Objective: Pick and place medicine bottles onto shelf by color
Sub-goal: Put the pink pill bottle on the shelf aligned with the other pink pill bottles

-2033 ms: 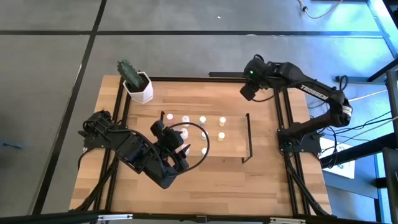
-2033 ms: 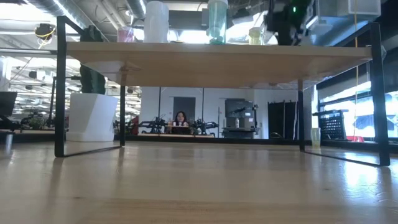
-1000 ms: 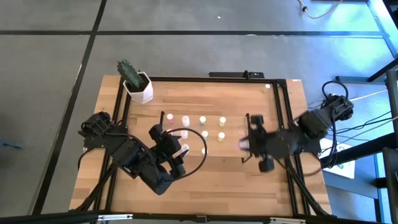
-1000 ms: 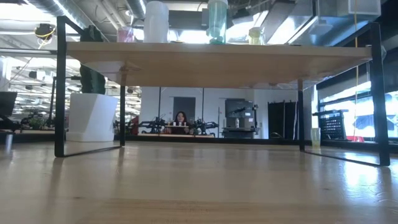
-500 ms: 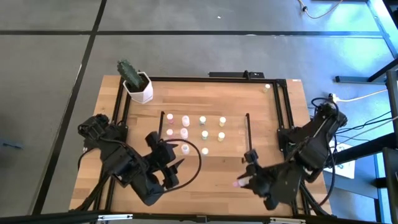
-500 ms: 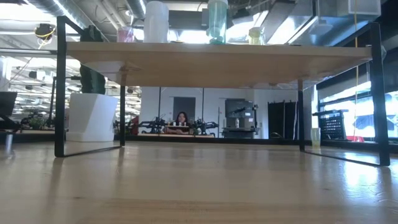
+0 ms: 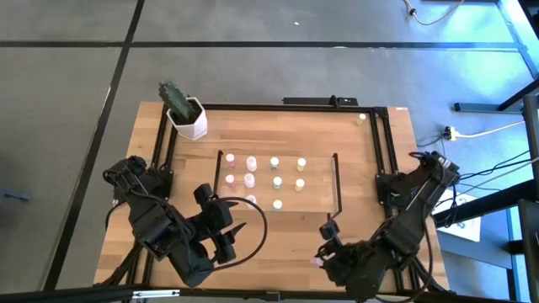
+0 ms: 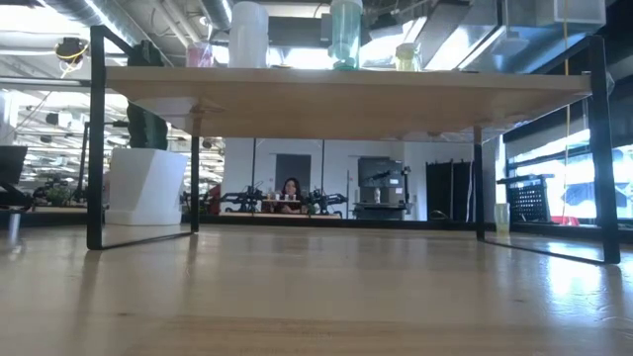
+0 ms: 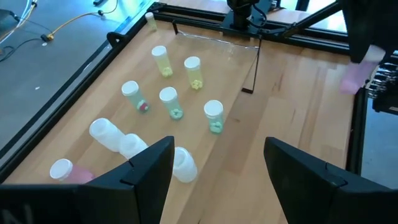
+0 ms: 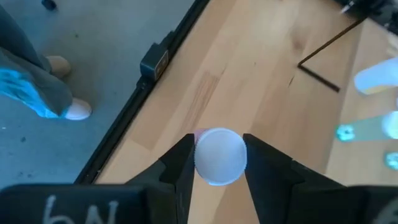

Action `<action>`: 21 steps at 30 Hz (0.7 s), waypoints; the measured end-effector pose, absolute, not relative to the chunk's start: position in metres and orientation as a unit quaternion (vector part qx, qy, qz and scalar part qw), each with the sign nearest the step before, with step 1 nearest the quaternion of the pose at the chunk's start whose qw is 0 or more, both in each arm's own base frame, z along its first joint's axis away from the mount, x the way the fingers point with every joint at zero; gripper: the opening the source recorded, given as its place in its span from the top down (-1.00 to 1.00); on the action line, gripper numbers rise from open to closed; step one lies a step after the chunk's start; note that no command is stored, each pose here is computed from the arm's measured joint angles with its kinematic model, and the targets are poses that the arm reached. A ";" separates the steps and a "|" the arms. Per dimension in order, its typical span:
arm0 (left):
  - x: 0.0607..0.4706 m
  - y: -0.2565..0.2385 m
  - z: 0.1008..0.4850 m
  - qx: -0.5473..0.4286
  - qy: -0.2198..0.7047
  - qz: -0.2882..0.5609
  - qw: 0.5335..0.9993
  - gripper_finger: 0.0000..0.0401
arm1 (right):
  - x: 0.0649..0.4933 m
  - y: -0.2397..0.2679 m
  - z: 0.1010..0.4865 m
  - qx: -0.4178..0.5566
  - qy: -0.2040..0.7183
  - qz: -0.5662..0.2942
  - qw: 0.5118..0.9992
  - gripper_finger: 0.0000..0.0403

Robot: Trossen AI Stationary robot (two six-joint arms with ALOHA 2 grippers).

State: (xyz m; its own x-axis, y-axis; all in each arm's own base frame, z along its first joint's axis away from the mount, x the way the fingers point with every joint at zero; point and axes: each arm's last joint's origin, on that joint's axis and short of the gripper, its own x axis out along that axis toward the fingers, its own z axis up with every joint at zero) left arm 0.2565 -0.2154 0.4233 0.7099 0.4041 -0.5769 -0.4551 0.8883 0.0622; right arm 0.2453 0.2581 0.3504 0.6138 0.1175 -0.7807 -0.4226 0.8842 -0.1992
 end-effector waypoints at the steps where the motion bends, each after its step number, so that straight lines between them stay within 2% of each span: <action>1: 0.256 -0.216 0.423 -0.042 0.302 0.232 0.924 -0.21 | 0.248 0.259 0.347 -0.181 0.416 0.149 0.878 0.38; 14: 0.256 -0.216 0.423 -0.063 0.296 0.239 0.923 -0.21 | 0.285 0.249 0.322 -0.136 0.466 0.151 0.861 0.38; 21: 0.257 -0.216 0.422 -0.078 0.289 0.245 0.922 -0.21 | 0.300 0.256 0.300 -0.059 0.492 0.103 0.862 0.38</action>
State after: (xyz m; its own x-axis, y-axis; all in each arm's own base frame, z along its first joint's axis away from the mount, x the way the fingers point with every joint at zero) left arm 0.2567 -0.2165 0.4225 0.7129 0.4060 -0.5718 -0.4961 0.8683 -0.0020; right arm 0.3003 0.2558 0.2998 0.4944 0.1192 -0.8610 -0.2361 0.9717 -0.0011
